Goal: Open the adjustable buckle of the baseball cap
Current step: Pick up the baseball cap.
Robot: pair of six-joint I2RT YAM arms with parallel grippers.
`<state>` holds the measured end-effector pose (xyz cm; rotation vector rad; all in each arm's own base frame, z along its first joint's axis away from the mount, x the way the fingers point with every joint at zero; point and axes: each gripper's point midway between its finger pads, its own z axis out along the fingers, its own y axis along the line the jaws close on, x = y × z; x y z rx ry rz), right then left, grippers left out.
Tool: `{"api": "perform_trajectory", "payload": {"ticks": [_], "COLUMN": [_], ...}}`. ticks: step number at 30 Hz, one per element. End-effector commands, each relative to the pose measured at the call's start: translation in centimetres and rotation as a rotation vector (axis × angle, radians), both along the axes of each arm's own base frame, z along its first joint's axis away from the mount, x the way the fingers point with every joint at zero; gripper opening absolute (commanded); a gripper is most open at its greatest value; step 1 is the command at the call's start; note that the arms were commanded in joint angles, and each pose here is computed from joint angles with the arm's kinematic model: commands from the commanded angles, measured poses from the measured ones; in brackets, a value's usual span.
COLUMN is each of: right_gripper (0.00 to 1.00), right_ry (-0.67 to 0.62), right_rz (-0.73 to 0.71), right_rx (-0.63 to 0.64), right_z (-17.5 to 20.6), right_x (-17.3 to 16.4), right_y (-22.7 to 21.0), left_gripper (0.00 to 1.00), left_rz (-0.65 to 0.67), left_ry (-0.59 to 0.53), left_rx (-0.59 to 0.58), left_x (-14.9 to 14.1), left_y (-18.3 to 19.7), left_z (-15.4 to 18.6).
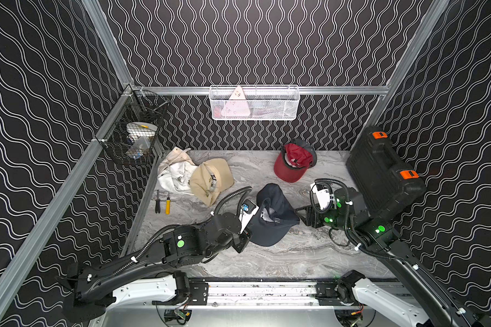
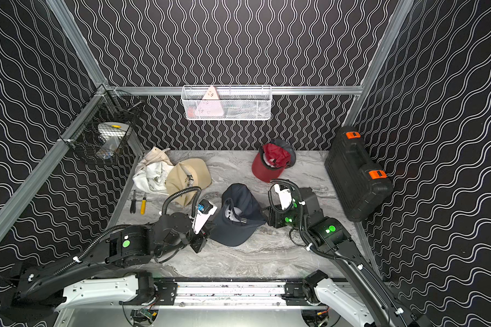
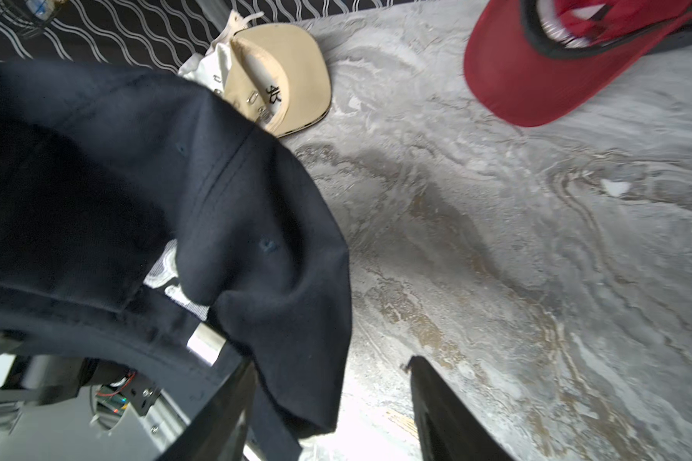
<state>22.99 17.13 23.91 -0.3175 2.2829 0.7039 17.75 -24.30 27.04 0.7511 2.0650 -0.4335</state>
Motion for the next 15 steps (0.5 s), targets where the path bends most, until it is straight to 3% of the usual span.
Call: {"api": "perform_trajectory", "payload": {"ticks": [1, 7, 15], "right_gripper": [0.62, 0.62, 0.59], "right_ry": [0.046, 0.099, 0.113], "right_rz": [-0.015, 0.0, 0.137], "right_rx": [0.021, 0.062, 0.271], "right_z": [-0.7, -2.0, -0.1], "right_x": [0.2, 0.7, -0.7], "right_y": [0.3, 1.6, 4.7], "left_gripper": [0.0, 0.0, 0.0], "left_rz": [0.019, 0.012, -0.017], "left_ry": [-0.048, -0.06, -0.08], "left_rx": [-0.017, -0.051, -0.096], "left_x": [0.5, 0.3, -0.1], "left_y": [0.2, 0.3, 0.2], "left_z": [1.1, 1.8, 1.2]}}
